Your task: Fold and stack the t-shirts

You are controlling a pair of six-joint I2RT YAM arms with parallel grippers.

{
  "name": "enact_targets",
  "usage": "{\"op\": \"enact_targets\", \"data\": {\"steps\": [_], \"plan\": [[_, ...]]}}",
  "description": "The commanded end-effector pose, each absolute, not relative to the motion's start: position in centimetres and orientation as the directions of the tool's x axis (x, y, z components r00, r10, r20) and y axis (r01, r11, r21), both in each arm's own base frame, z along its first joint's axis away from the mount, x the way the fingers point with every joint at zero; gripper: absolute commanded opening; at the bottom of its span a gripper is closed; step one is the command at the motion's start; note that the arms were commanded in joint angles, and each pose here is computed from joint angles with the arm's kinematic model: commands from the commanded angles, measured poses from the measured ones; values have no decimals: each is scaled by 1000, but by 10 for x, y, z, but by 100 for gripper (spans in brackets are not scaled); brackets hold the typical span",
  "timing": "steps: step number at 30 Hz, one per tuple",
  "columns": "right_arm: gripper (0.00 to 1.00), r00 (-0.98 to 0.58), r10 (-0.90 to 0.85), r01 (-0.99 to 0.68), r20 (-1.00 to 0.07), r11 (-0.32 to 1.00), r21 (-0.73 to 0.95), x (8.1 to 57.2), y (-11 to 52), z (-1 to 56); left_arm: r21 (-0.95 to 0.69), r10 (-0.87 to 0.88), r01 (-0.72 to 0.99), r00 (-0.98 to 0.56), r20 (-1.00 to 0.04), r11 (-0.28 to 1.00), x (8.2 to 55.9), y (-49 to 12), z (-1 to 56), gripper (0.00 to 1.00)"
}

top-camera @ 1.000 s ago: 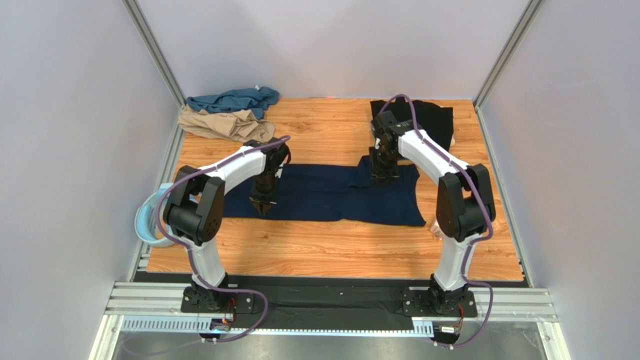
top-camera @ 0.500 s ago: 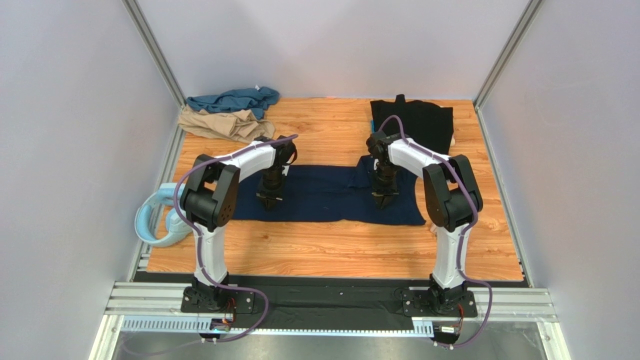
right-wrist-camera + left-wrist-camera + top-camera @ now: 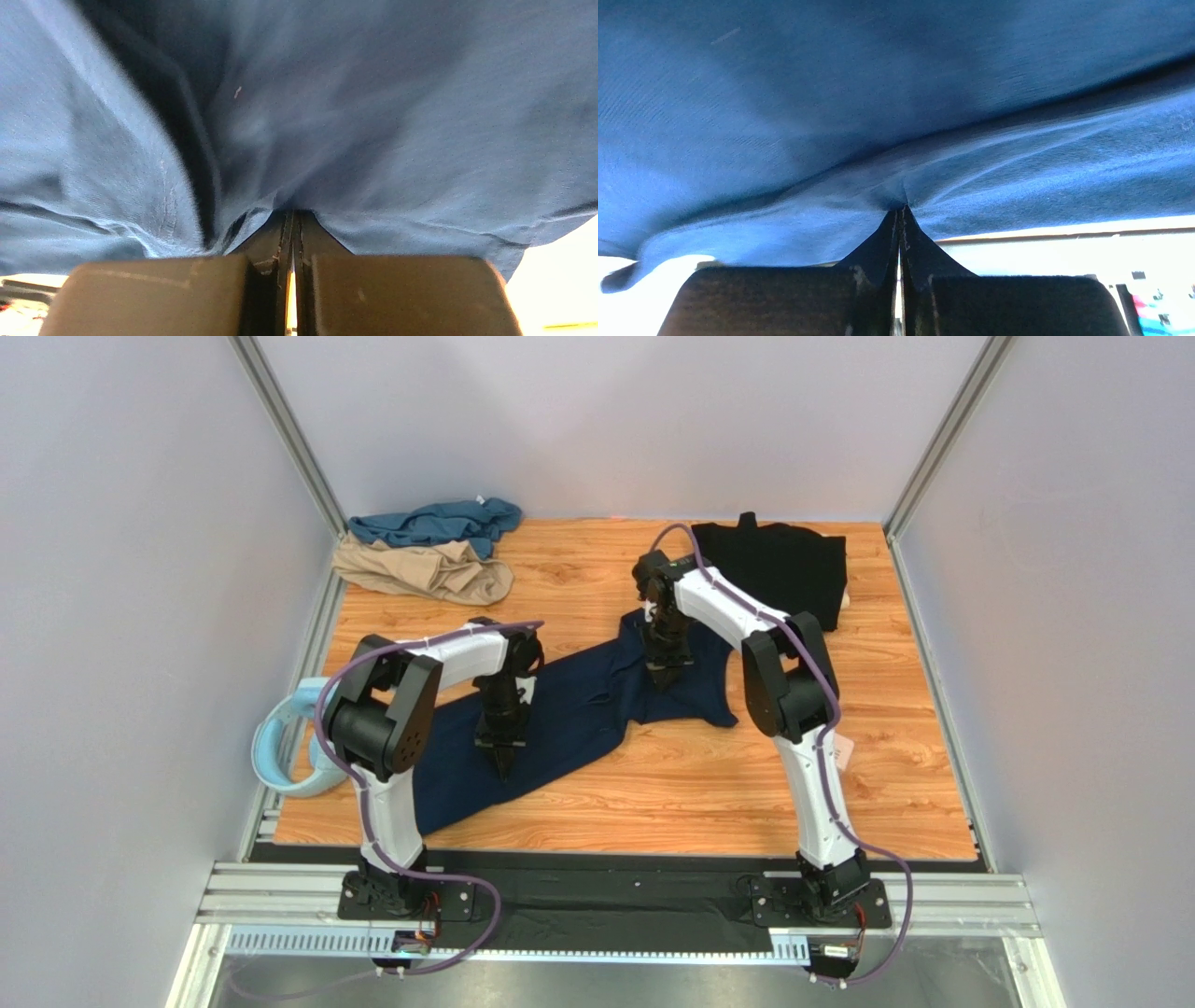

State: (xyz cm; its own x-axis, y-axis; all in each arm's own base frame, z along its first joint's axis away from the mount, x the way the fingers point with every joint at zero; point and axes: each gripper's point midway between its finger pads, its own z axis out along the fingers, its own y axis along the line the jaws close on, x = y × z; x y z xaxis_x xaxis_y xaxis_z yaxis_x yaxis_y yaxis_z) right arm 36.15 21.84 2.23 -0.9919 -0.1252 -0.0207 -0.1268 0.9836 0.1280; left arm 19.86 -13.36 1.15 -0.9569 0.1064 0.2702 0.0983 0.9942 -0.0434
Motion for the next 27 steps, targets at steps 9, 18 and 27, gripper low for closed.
{"op": "enact_targets", "data": {"steps": [9,18,27], "plan": [[0,-971,-83,-149,-223,943,298,464,279,20,-69,111,92,-926,360,993,138,-145,13,0],[14,-939,105,-85,-328,852,517,528,300,25,-143,267,231,-903,338,962,161,-208,11,0],[36,-846,255,-135,-468,747,651,593,287,78,-150,319,285,-894,315,947,188,-247,-4,0]]}}
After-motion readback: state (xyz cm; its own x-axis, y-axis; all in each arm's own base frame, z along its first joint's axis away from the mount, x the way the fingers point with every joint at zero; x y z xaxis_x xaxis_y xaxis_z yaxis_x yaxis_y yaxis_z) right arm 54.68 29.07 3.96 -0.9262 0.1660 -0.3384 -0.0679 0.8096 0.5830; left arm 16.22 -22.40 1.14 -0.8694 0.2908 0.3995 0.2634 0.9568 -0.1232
